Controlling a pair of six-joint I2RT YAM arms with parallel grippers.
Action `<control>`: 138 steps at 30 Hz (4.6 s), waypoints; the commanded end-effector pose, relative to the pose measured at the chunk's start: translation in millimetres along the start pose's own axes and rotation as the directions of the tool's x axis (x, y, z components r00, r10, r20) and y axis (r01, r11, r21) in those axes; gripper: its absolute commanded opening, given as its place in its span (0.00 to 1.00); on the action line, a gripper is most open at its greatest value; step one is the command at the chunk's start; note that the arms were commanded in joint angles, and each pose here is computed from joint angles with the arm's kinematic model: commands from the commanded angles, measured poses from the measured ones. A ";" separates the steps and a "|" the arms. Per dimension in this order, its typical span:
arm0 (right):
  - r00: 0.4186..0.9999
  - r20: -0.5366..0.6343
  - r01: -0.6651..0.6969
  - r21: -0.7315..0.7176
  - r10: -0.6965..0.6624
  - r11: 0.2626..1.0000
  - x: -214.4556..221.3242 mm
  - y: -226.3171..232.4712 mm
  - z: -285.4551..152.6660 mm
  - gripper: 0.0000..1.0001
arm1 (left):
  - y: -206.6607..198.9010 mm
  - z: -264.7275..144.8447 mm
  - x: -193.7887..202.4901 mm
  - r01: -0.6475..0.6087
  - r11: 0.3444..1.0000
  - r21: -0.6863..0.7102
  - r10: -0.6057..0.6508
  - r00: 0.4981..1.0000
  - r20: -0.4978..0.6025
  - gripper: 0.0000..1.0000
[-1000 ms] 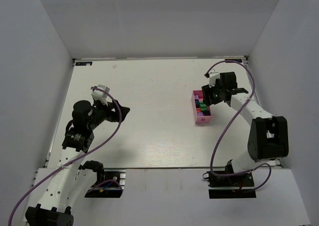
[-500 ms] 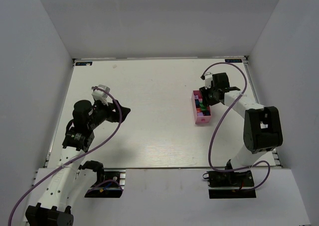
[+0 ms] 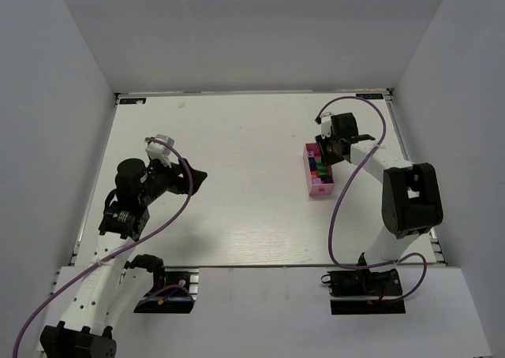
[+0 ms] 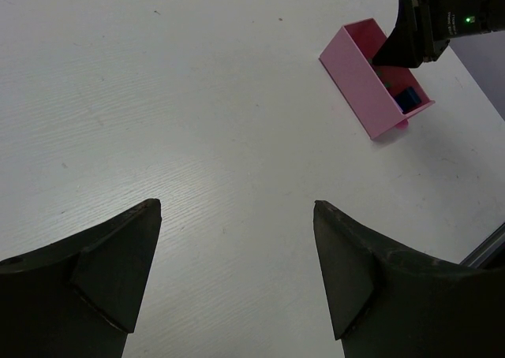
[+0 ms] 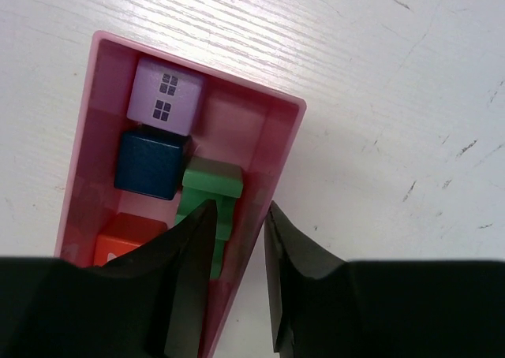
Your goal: Build the wood block tower
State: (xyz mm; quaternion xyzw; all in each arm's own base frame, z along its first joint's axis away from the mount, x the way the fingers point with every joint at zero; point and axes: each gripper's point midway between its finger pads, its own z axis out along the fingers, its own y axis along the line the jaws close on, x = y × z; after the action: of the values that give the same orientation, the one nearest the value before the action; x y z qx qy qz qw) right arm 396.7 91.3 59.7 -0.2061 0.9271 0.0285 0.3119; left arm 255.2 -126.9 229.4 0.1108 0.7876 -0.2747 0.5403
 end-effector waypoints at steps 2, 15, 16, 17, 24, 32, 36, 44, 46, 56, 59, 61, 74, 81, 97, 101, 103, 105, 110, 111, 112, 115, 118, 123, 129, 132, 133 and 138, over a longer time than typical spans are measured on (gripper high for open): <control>0.999 0.046 -0.010 0.029 0.009 1.000 -19.5 -6.4 -4.4 0.35 | -7.4 -3.0 -9.0 -0.005 1.000 0.025 0.005 1.000 0.017 0.88; 0.998 0.064 0.021 0.039 -0.024 0.999 -31.7 -4.9 -14.1 0.00 | -15.6 -1.6 -9.5 -0.010 0.997 0.076 0.009 1.000 0.014 0.88; 0.997 0.073 0.026 0.037 -0.029 0.999 -34.5 -2.7 -16.1 0.00 | -13.3 0.8 -3.9 -0.002 0.997 0.073 0.002 1.000 -0.002 0.88; 0.995 0.087 0.036 0.047 -0.040 0.998 -39.9 -3.9 -20.4 0.00 | -15.6 0.5 -3.4 -0.001 0.996 0.086 0.002 1.000 -0.005 0.88; 0.974 0.175 0.122 0.143 -0.146 0.982 -72.7 -1.6 -51.3 0.00 | -17.2 5.9 2.0 0.011 0.994 0.111 -0.007 0.999 -0.034 0.88; 0.930 0.236 0.209 0.287 -0.281 0.935 -100.8 3.9 -79.3 0.00 | -14.1 11.2 5.6 0.021 0.994 0.107 -0.015 0.999 -0.052 0.88; 0.898 0.218 0.279 0.389 -0.382 0.878 -104.3 7.7 -79.7 0.00 | -13.1 12.7 7.4 0.025 0.994 0.105 -0.019 0.998 -0.060 0.88; 0.836 0.151 0.377 0.540 -0.528 0.752 -103.1 18.3 -71.6 0.00 | -8.6 14.3 10.6 0.033 0.996 0.083 -0.027 0.997 -0.073 0.88; 0.817 0.144 0.401 0.555 -0.558 0.729 -104.2 27.1 -64.5 0.00 | -8.6 14.3 10.6 0.033 0.996 0.083 -0.027 0.997 -0.073 0.88; 0.748 0.051 0.443 0.704 -0.661 0.555 -103.2 39.7 -53.3 0.00 | -6.3 12.8 10.3 0.032 0.997 0.065 -0.027 0.997 -0.069 0.88; 0.723 0.024 0.447 0.745 -0.691 0.495 -103.9 41.5 -52.6 0.00 | -6.3 12.8 10.3 0.032 0.997 0.065 -0.027 0.997 -0.069 0.88; 0.696 -0.027 0.490 0.747 -0.717 0.448 -95.5 43.1 -48.2 0.00 | -6.3 12.8 10.3 0.032 0.997 0.065 -0.027 0.997 -0.069 0.88; 0.588 -0.096 0.485 0.837 -0.803 0.255 -90.3 64.3 -45.5 0.00 | -6.2 10.6 6.2 0.018 0.998 0.059 -0.014 0.998 -0.058 0.88; 0.559 -0.134 0.519 0.826 -0.818 0.220 -77.8 70.2 -36.3 0.16 | -6.2 10.6 6.2 0.018 0.998 0.059 -0.014 0.998 -0.058 0.88; 0.553 -0.131 0.598 0.750 -0.823 0.283 -57.0 79.8 -26.9 0.45 | -3.1 10.9 5.6 0.017 0.999 0.041 -0.015 0.998 -0.054 0.89; 0.557 -0.117 0.624 0.712 -0.822 0.322 -50.2 86.7 -22.8 0.56 | -2.8 10.5 7.6 0.021 0.999 0.039 -0.018 0.998 -0.062 0.89; 0.564 -0.113 0.659 0.659 -0.818 0.363 -40.3 92.3 -17.1 0.67 | -2.8 10.5 7.6 0.021 0.999 0.039 -0.018 0.998 -0.062 0.89; 0.588 -0.053 0.644 0.635 -0.807 0.427 -44.4 100.3 -17.5 0.70 | -2.8 10.5 7.6 0.021 0.999 0.039 -0.018 0.998 -0.062 0.89; 0.609 -0.049 0.702 0.498 -0.792 0.509 -27.1 110.2 -13.8 0.74 | -2.8 10.5 7.6 0.021 0.999 0.039 -0.018 0.998 -0.062 0.89; 0.628 -0.003 0.678 0.494 -0.779 0.545 -33.6 113.4 -20.3 0.75 | -2.8 10.5 7.6 0.021 0.999 0.039 -0.018 0.998 -0.062 0.89; 0.644 0.022 0.663 0.483 -0.765 0.572 -36.5 116.4 -22.8 0.77 | -2.4 10.5 7.6 0.012 0.999 0.040 -0.009 0.998 -0.062 0.89; 0.676 0.087 0.660 0.371 -0.732 0.653 -35.7 130.9 -29.5 0.77 | -2.4 10.5 7.6 0.012 0.999 0.040 -0.009 0.998 -0.062 0.89; 0.681 0.123 0.675 0.277 -0.722 0.684 -28.8 141.1 -37.9 0.78 | -4.5 8.5 1.9 0.004 0.999 0.043 -0.002 0.999 -0.046 0.89; 0.724 0.174 0.633 0.215 -0.667 0.743 -31.6 139.8 -52.9 0.82 | -7.1 7.2 -1.7 -0.013 0.998 0.056 0.015 0.999 -0.030 0.90; 0.791 0.231 0.556 0.116 -0.567 0.823 -42.1 129.9 -69.5 0.87 | -15.6 6.9 -4.5 -0.021 0.994 0.105 0.024 0.999 -0.021 0.90; 0.835 0.240 0.500 0.049 -0.496 0.865 -47.1 115.4 -73.5 0.90 | -18.4 8.3 -4.0 -0.021 0.992 0.126 0.024 0.999 -0.025 0.90; 0.845 0.231 0.488 0.032 -0.482 0.872 -44.7 113.4 -73.6 0.90 | -17.3 9.9 -2.3 -0.016 0.992 0.124 0.021 0.999 -0.033 0.91; 0.884 0.231 0.431 -0.067 -0.407 0.900 -53.5 102.3 -74.3 0.90 | -18.9 9.6 -2.0 -0.016 0.991 0.133 0.021 0.999 -0.035 0.91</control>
State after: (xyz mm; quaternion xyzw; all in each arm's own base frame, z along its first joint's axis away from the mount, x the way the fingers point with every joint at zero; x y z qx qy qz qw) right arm 355.7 180.1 131.1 -0.4217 0.8121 -0.0300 0.4022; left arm 253.9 -142.8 214.6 0.1394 0.7961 -0.3105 0.5003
